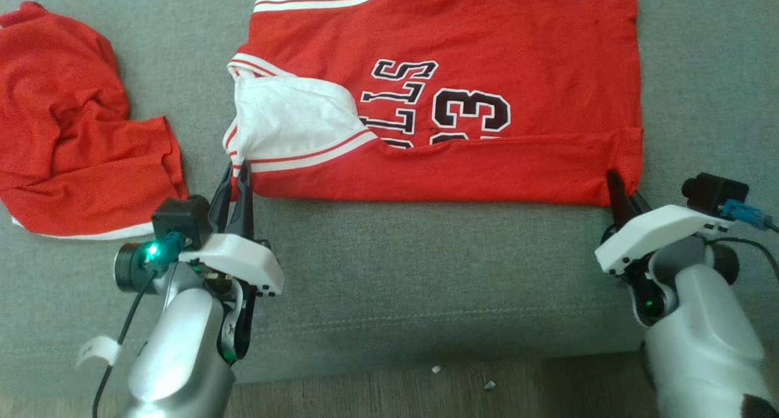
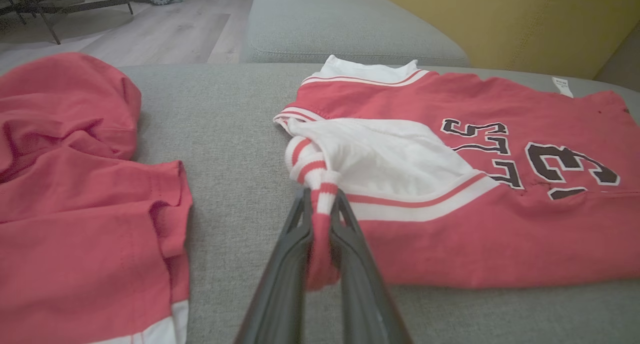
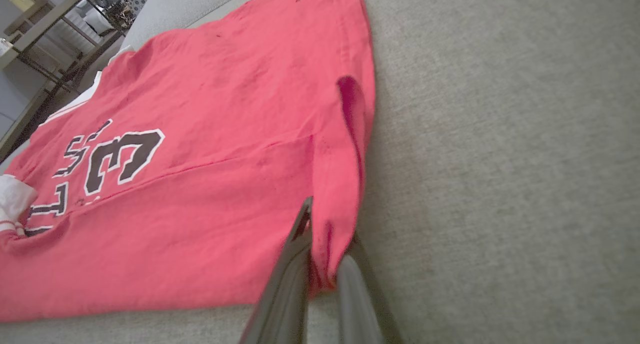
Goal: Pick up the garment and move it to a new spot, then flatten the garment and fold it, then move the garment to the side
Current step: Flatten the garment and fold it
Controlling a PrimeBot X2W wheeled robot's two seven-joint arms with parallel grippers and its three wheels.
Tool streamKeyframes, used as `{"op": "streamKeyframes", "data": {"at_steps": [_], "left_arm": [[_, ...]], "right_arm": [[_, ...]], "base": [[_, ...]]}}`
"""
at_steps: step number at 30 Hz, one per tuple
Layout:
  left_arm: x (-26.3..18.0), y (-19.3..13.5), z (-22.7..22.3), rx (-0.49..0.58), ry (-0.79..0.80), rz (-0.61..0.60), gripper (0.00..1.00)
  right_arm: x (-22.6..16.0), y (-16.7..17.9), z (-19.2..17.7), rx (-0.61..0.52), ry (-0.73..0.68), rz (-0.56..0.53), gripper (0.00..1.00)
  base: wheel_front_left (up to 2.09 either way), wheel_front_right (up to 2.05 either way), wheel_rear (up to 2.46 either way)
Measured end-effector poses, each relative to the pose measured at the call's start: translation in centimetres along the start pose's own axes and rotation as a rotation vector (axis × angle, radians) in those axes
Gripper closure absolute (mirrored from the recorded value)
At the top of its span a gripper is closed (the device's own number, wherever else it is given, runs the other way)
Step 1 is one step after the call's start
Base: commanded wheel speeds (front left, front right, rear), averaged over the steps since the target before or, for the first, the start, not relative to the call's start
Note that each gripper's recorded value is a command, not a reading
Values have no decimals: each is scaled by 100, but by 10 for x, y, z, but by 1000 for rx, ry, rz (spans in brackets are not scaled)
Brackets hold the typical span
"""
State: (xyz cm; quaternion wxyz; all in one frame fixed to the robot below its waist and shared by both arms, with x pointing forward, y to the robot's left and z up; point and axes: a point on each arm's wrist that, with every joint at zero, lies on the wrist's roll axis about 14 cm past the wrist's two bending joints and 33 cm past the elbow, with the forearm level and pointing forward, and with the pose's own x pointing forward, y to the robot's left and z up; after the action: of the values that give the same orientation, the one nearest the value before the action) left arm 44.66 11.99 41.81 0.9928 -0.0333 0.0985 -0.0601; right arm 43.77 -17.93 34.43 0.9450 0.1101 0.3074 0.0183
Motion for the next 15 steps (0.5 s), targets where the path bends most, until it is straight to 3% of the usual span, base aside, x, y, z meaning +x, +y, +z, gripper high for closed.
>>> {"op": "streamKeyframes", "data": {"at_steps": [15], "left_arm": [[-11,-13,3,63,44,-71,100]], "right_arm": [[-31,-48,27,-128,18,-60,100]], "base": [[0,0,0]]}}
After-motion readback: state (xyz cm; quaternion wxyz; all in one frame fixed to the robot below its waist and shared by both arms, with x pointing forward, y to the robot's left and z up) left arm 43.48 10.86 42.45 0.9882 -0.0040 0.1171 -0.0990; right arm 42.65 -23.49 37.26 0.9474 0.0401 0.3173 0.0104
